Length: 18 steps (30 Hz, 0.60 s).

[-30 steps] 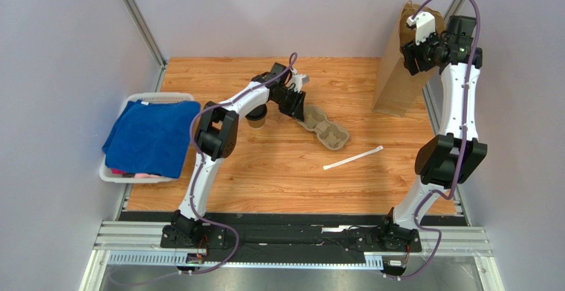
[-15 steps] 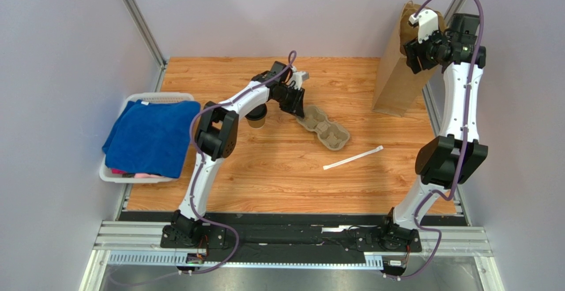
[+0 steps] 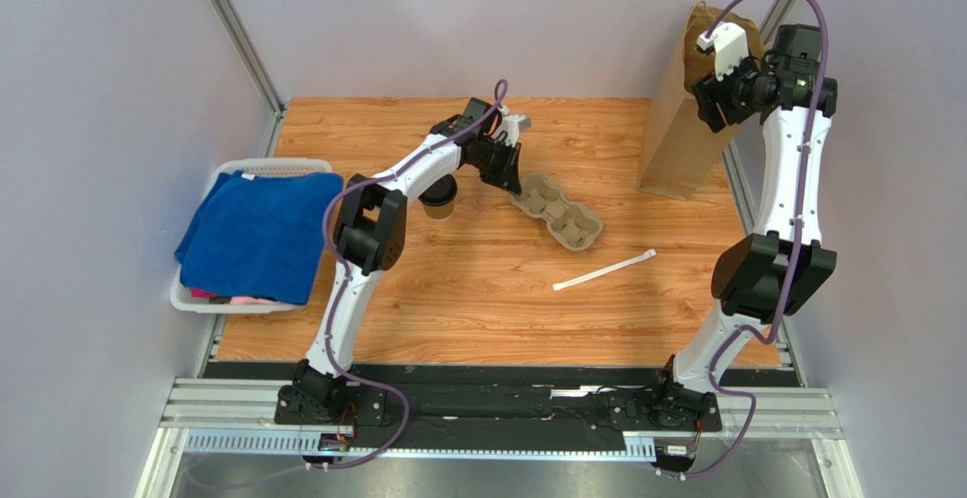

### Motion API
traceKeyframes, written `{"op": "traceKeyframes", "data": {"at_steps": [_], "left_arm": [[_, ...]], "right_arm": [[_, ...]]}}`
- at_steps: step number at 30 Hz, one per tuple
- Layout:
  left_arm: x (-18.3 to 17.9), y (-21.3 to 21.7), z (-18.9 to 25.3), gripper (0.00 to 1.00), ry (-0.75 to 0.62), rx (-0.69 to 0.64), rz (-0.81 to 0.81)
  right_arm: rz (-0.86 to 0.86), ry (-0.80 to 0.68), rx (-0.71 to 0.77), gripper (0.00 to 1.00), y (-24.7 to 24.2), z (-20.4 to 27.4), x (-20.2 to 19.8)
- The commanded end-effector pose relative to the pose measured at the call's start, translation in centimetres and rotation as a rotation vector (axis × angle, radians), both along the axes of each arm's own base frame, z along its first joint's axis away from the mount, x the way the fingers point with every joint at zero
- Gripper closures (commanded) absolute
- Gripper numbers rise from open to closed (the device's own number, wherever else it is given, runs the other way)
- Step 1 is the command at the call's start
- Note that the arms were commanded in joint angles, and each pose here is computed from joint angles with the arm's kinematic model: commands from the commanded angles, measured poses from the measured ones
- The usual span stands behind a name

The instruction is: Pack the takeout coffee

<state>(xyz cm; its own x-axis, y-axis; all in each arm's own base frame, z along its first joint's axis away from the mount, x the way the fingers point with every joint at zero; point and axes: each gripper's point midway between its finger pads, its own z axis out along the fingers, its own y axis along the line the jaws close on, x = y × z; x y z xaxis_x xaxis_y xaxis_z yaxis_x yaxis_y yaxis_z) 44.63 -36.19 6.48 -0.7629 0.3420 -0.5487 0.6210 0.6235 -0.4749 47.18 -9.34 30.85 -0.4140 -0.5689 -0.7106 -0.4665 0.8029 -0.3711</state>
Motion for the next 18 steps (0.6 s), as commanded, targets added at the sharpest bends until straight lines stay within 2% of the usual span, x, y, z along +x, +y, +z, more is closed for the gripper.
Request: {"op": "traceKeyframes", "data": {"at_steps": [1,4,5,9,11,13,14,18], "left_arm": [[0.4,-1.6,7.8,1.0,-0.122,-0.111,-0.044],[-0.1,-1.9,9.9,1.0,-0.128,-0.153,-0.059],[-0.2,-1.9,10.5,1.0,-0.133,-0.159,-0.061],[-0.9,-1.9,14.4,1.0,-0.169,-0.21,-0.068],[-1.1,-1.9,15.9,1.0,-0.182,-0.234,-0.072],[-1.6,-1.7,18.0,1.0,-0.194,-0.266,-0.074],[-1.5,-1.0,18.7,1.0,-0.195,-0.275,-0.062],[-1.4,2.8,22.3,1.0,-0.202,-0.309,-0.004]], "right_arm": [[0.064,-0.077,-0.062,0.36,0.2,3.0,-0.2],[0.08,-0.054,-0.072,0.44,0.1,2.2,0.0],[0.093,-0.044,-0.084,0.51,0.1,2.0,0.0],[0.134,0.018,-0.101,0.61,0.3,0.4,-0.5],[0.154,0.038,-0.092,0.72,0.8,-0.1,-0.8],[0.179,0.037,-0.092,0.79,1.5,-0.1,-0.9],[0.19,0.029,-0.096,1.0,1.8,0.2,-0.9],[0.253,-0.042,-0.059,1.0,4.8,2.9,-1.4]]}}
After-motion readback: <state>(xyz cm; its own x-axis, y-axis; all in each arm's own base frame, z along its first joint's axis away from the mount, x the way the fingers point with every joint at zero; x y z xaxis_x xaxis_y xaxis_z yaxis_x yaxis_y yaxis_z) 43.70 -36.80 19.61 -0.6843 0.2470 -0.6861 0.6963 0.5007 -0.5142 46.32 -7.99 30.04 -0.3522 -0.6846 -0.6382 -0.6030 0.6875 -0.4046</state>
